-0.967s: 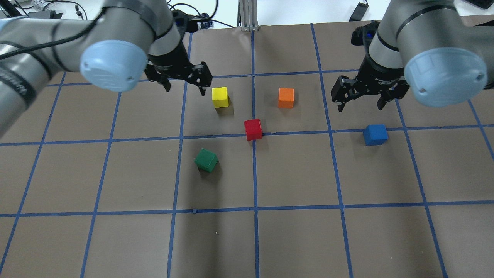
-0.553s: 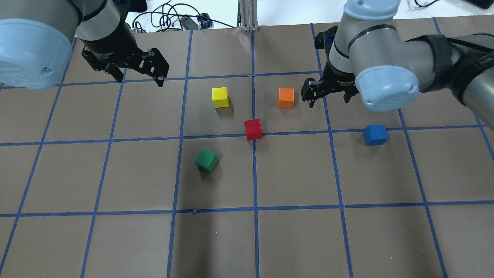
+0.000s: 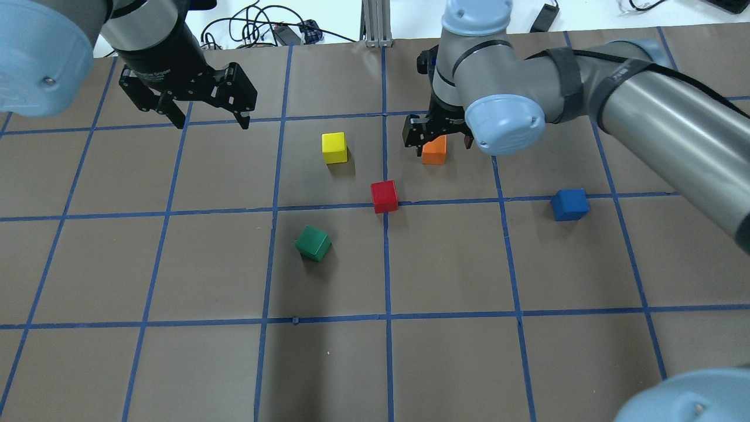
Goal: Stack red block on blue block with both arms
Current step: 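Raise the left gripper away while the right gripper moves over the red cube, then grasp the red cube with the right gripper and lift it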
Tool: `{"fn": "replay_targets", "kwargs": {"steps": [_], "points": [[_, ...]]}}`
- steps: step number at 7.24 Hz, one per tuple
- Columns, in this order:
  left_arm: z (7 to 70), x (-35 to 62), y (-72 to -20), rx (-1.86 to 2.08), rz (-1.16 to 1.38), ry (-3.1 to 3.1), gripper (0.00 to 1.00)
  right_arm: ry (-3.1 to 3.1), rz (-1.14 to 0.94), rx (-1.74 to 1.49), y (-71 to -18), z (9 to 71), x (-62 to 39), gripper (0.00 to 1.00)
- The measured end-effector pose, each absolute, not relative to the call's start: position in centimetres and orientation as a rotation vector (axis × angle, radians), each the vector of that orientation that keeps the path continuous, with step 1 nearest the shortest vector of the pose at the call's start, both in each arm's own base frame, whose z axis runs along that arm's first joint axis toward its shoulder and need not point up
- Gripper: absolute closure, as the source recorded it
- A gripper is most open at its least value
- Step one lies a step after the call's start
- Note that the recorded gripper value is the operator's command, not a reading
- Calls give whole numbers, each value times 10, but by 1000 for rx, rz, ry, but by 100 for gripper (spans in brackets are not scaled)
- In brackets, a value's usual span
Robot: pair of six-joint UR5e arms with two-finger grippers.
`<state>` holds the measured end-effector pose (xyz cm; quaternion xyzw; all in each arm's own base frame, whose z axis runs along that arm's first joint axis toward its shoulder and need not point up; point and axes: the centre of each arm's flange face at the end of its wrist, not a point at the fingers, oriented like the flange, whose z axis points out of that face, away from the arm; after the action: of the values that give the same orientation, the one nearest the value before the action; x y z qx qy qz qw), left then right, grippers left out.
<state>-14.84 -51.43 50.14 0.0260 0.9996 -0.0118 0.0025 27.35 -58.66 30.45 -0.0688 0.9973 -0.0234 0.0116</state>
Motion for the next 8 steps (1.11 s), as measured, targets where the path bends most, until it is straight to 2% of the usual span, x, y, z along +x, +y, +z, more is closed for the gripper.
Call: {"fn": "replay_targets", "kwargs": {"steps": [8], "points": [[497, -150, -515, 81, 85, 3128, 0, 3044, 177, -68, -572, 211, 358, 0]]}}
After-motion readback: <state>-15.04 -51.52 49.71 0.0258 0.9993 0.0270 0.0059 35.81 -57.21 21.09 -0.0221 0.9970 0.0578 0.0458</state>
